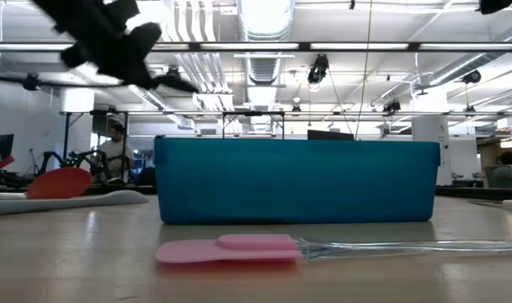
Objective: Pick & Place Kitchen Items
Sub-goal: Put the black serving spoon into the pink bin
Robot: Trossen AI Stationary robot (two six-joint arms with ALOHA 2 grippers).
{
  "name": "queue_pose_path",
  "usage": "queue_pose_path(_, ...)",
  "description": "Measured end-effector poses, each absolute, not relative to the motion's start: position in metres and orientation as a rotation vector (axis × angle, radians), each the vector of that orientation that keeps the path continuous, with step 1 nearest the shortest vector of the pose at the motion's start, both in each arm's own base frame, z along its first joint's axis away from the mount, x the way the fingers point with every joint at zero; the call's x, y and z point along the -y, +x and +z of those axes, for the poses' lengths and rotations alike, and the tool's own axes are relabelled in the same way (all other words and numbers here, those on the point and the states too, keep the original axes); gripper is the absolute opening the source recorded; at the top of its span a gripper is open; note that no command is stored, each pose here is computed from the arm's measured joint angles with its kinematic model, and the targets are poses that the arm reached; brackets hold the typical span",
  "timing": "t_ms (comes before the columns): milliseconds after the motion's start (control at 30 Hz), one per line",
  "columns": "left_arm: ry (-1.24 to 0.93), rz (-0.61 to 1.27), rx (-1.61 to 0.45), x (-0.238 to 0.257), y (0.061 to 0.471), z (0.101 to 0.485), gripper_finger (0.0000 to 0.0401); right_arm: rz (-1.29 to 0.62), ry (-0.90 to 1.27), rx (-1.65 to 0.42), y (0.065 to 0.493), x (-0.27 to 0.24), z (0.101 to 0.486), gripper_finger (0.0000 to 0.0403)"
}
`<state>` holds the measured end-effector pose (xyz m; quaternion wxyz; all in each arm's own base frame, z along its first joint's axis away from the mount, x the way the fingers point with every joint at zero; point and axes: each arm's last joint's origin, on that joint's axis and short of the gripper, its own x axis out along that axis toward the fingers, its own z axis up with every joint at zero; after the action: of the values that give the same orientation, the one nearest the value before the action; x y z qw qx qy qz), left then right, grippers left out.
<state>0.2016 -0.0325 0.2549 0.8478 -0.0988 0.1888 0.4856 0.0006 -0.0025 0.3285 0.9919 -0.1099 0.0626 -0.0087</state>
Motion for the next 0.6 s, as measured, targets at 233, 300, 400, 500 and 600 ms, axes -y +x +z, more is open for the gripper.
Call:
queue_pose_path(233, -0.098, 0.734, -0.432, 0.019, 0.238, 0.315, 0.0068, -0.017, -0.219, -0.125, 0.001, 0.003, 0.329, 0.0008)
queue_pose_path(300, -0.098, 0.641, -0.456, 0.011, 0.247, 0.326, 0.0068, -0.017, -0.221, -0.125, 0.001, 0.003, 0.329, 0.0008)
queue_pose_path(400, -0.093, 0.580, -0.497, -0.003, 0.260, 0.335, 0.0068, -0.017, -0.220, -0.125, 0.001, 0.003, 0.329, 0.0008)
queue_pose_path(500, -0.104, 0.560, -0.559, -0.018, 0.272, 0.338, 0.0068, -0.017, -0.219, -0.125, 0.001, 0.003, 0.329, 0.0008)
queue_pose_path(600, -0.122, 0.552, -0.628, -0.031, 0.286, 0.332, 0.0068, -0.017, -0.221, -0.125, 0.001, 0.003, 0.329, 0.0008)
